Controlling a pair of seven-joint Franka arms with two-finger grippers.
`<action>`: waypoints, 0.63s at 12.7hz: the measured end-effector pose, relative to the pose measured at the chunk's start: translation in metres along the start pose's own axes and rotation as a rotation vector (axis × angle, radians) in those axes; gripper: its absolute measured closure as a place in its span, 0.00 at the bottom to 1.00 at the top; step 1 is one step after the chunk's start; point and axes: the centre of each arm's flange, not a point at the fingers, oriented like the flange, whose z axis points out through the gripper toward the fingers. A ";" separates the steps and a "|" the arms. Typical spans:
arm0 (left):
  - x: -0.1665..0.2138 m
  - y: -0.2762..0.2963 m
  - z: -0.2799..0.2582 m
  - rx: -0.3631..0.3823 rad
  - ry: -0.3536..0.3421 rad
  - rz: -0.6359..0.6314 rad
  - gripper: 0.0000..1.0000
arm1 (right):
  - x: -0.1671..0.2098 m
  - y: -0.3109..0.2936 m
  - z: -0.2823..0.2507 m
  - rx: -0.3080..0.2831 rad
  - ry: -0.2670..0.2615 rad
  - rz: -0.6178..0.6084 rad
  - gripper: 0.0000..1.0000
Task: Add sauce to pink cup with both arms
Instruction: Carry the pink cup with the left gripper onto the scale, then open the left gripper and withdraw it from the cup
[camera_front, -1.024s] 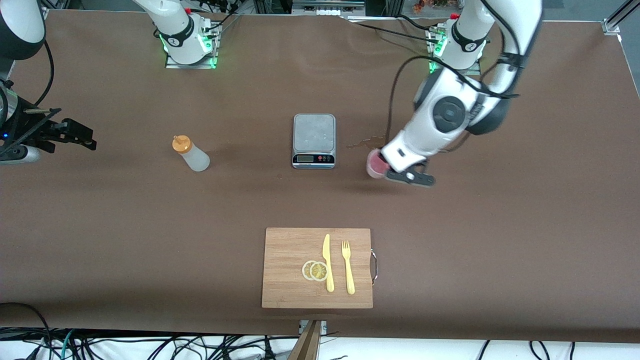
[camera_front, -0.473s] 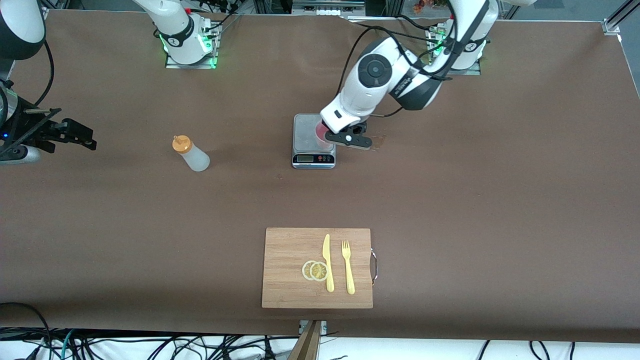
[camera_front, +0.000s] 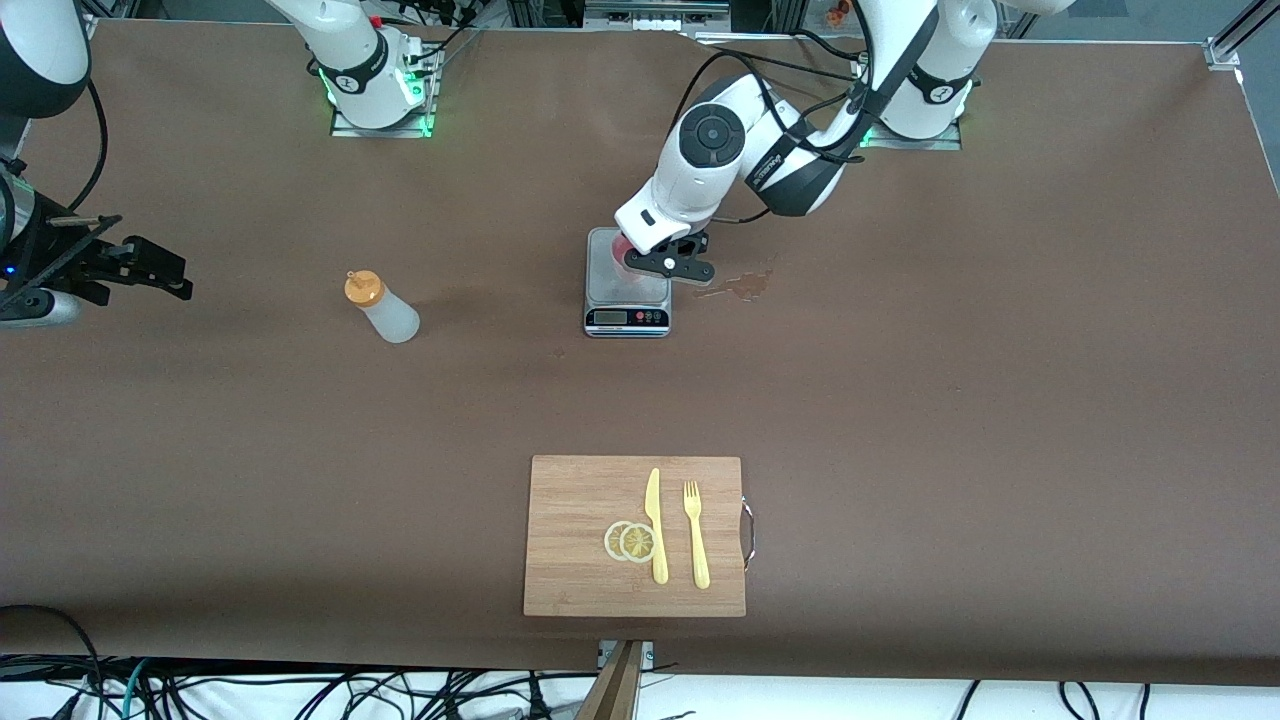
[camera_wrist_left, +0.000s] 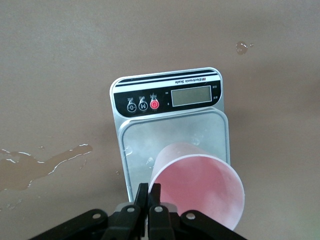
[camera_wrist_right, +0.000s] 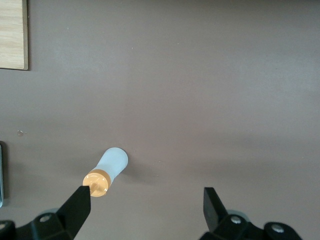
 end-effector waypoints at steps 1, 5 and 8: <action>0.001 -0.001 0.005 0.000 0.001 -0.001 0.96 | 0.000 0.000 0.000 0.000 -0.001 0.000 0.00; 0.003 -0.004 0.017 0.014 -0.001 0.002 0.96 | 0.000 0.000 0.000 0.001 -0.001 0.001 0.00; 0.002 -0.004 0.019 0.016 -0.004 -0.014 0.81 | 0.000 -0.001 0.000 0.002 -0.001 -0.001 0.00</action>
